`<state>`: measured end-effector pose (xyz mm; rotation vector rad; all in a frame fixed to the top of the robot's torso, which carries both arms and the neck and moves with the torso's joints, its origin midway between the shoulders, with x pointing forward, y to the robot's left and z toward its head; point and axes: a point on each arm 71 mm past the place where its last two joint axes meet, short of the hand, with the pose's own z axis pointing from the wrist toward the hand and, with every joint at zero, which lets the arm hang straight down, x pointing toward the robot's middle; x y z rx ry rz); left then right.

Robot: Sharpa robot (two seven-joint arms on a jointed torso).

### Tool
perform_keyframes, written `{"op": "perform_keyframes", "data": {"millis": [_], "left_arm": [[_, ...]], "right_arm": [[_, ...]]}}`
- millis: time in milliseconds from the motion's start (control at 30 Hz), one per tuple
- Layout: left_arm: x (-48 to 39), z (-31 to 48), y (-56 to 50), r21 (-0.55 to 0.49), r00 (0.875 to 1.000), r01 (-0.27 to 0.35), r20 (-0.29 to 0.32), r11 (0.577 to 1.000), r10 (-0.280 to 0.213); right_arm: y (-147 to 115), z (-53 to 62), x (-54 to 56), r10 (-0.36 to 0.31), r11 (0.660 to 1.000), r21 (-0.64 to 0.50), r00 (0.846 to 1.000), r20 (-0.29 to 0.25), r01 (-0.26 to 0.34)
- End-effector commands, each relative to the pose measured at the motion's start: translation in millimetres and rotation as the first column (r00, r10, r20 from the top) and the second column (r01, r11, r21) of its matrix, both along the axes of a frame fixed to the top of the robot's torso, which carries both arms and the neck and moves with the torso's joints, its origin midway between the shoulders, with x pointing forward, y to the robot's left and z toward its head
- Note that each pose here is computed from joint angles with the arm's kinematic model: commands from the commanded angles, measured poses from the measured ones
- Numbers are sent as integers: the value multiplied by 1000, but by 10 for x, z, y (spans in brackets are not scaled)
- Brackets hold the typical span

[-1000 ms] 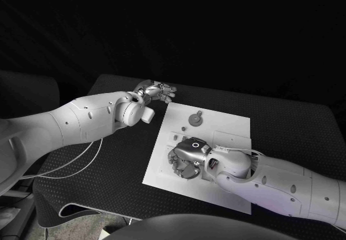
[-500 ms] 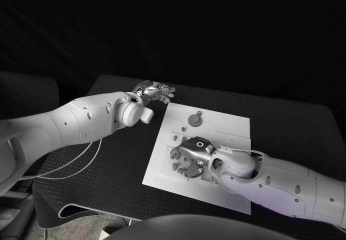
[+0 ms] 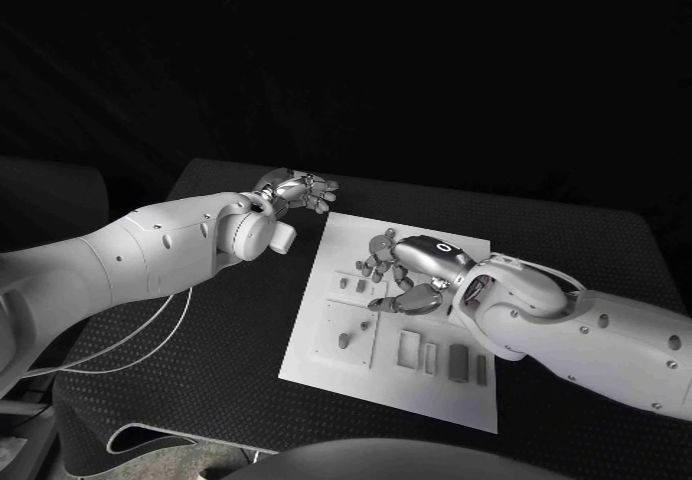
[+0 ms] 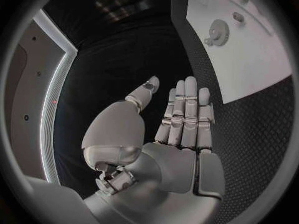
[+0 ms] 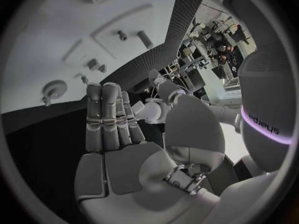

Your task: Assemble the parts on the task board

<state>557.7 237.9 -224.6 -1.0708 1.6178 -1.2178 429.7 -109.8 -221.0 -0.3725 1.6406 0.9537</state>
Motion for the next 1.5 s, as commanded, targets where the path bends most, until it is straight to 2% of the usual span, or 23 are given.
{"op": "perform_keyframes", "data": {"millis": [33, 67, 100, 133, 200, 267, 333, 433, 500, 567, 733, 867, 900, 933, 1033, 1233, 1300, 1400, 1500], "left_arm": [[16, 3, -10, -8, 1000, 6, 5, 1000, -6], [18, -8, -7, -7, 1000, 5, 4, 1000, -5], [19, -12, -6, -7, 1000, 5, 4, 1000, -5], [23, -18, -8, -6, 1000, 4, 4, 1000, -4], [30, -28, -6, -5, 1000, 1, 3, 1000, -1], [32, -38, 3, -4, 1000, 0, 1, 1000, 0], [36, -59, 26, -1, 1000, -6, -2, 1000, 6], [42, -78, 61, 3, 1000, -16, -4, 1000, 16], [37, -89, 75, 4, 1000, -17, -6, 1000, 17], [29, -104, 76, 3, 1000, -15, -10, 1000, 15], [7, -145, 65, 2, 1000, -11, -18, 1000, 11], [-8, -149, 43, -8, 1000, -10, -27, 1000, 10], [-10, -150, 19, -14, 1000, -7, -30, 1000, 7], [-10, -151, 1, -17, 1000, -2, -31, 1000, 2], [-17, -156, -29, -19, 999, 5, -32, 1000, -5], [-29, -190, -14, -17, 999, 3, -38, 1000, -4], [-33, -195, -18, -17, 999, 6, -39, 1000, -6], [-38, -200, -16, -17, 999, 7, -41, 1000, -7], [-44, -206, -7, -16, 999, 6, -42, 1000, -7]], "right_arm": [[-238, -24, 118, -83, 996, -44, 981, -173, 77], [-339, -31, 171, -115, 993, -66, 968, -222, 103], [-375, -36, 189, -127, 991, -71, 962, -243, 113], [-488, -52, 243, -173, 984, -81, 938, -301, 156], [-668, -107, 264, -219, 975, -129, 900, -377, 183], [-773, -126, 262, -256, 964, -166, 887, -383, 207], [-861, -140, 272, -289, 953, -201, 882, -371, 228], [-1003, -181, 253, -343, 936, -228, 833, -434, 267], [-1053, -198, 230, -355, 935, -205, 794, -494, 291], [-1102, -193, 200, -369, 926, -150, 750, -549, 347], [-1218, -205, 94, -395, 915, -184, 701, -594, 360], [-1359, -289, -29, -446, 895, -314, 618, -647, 317], [-1403, -360, -82, -479, 878, -373, 574, -664, 301], [-1424, -404, -112, -493, 869, -404, 549, -675, 285], [-1437, -486, -181, -514, 856, -455, 504, -694, 245], [-1393, -506, -214, -519, 851, -471, 496, -696, 230], [-1396, -522, -228, -537, 840, -491, 486, -689, 231], [-1389, -545, -238, -553, 829, -508, 481, -680, 235], [-1382, -570, -241, -569, 817, -521, 493, -658, 247]]}}
